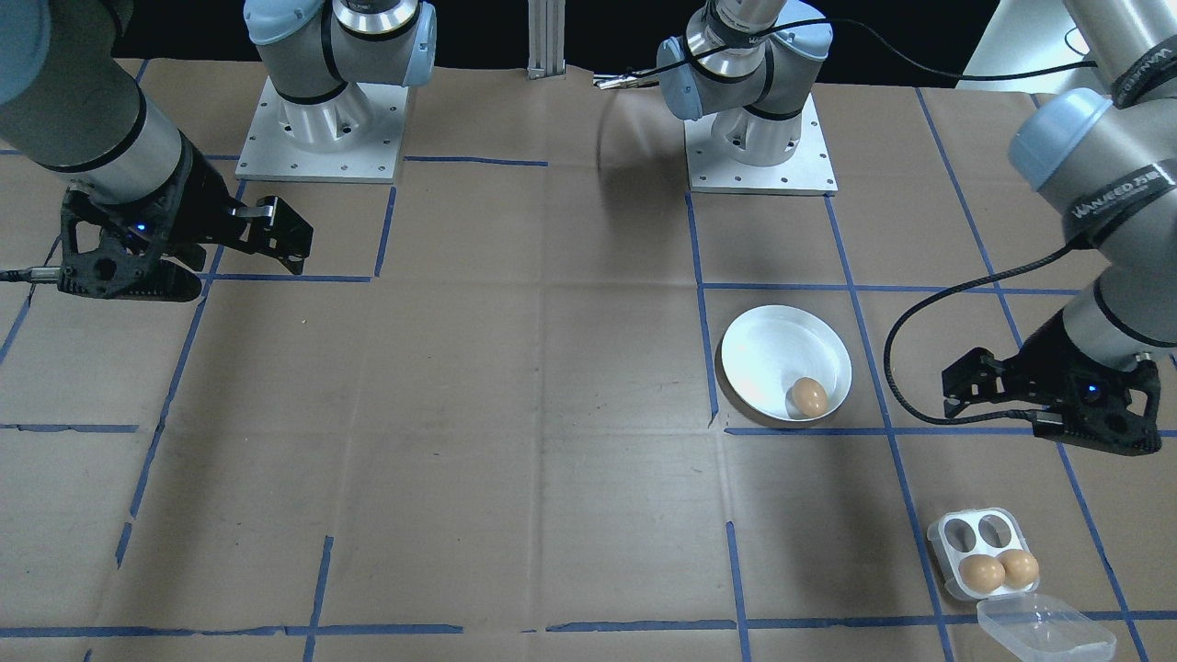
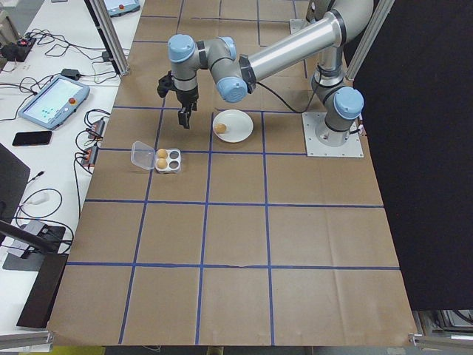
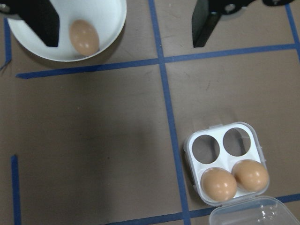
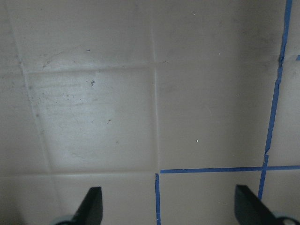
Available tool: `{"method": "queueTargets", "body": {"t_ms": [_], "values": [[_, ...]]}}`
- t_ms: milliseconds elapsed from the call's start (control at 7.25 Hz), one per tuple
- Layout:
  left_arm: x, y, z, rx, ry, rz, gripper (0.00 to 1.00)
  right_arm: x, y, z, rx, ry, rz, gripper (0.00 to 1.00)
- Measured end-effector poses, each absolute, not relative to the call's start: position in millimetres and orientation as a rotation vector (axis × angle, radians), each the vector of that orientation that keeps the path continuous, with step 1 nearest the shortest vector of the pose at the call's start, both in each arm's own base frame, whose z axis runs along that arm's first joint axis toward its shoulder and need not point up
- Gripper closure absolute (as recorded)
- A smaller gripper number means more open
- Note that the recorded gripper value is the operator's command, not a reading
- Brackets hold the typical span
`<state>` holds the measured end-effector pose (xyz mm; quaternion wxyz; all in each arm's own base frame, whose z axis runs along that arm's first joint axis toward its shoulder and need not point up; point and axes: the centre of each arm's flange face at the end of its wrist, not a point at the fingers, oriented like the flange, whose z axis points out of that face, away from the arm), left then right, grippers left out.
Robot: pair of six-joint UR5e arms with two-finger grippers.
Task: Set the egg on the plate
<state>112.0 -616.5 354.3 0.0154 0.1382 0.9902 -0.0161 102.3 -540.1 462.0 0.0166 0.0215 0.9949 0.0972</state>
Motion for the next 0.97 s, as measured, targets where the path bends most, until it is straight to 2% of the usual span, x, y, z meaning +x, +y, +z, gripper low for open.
{"method": "queueTargets", "body": {"t_ms": [552,966], "values": [[163.3,-673.8,344.6,1.115,2.874,-0.061,0.0,102.5,-540.0,462.2,0.067,3.092,0.302,0.0],[180.0,-712.3,311.1,1.625,2.626,-0.052,0.0,102.5,-540.0,462.2,0.067,3.092,0.302,0.0]]}}
